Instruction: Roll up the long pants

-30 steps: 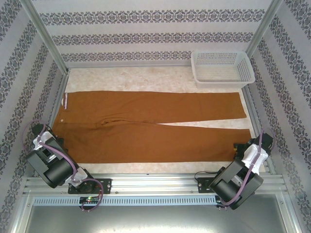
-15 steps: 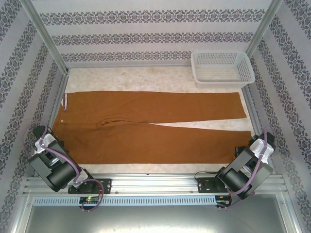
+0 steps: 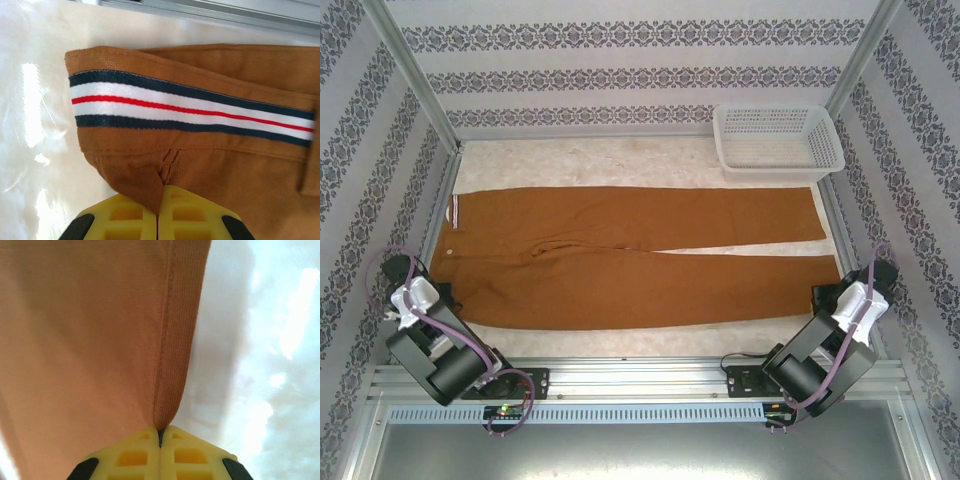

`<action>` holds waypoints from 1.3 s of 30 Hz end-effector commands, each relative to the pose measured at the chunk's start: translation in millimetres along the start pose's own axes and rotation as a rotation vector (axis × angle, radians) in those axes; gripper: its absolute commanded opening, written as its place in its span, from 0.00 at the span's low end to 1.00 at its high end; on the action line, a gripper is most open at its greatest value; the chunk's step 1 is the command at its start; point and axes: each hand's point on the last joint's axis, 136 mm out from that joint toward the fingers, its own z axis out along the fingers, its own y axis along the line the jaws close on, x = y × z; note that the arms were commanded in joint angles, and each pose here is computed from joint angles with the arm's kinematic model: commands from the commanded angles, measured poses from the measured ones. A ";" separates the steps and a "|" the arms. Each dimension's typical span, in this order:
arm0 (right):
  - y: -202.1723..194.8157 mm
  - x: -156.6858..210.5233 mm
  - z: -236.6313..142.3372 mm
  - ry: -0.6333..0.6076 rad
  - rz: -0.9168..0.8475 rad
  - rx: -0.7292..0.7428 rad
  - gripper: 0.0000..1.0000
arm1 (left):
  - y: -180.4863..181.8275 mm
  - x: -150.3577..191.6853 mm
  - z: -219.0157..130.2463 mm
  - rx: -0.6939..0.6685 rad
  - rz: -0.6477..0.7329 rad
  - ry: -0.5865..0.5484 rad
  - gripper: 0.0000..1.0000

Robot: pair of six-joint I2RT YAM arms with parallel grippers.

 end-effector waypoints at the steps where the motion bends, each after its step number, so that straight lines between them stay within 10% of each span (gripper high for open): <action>1: 42.6 -26.7 -33.8 -0.119 -0.026 -0.147 0.00 | -24.5 -12.0 -39.4 0.110 0.060 -0.049 0.00; 16: 170.3 -54.4 -59.3 -0.158 -0.113 -0.279 0.00 | -123.6 -47.8 -102.4 0.360 0.094 -0.093 0.00; 39: 327.4 -88.3 0.7 -0.219 -0.359 -0.162 0.00 | -308.7 -38.7 -67.7 0.360 0.258 -0.122 0.00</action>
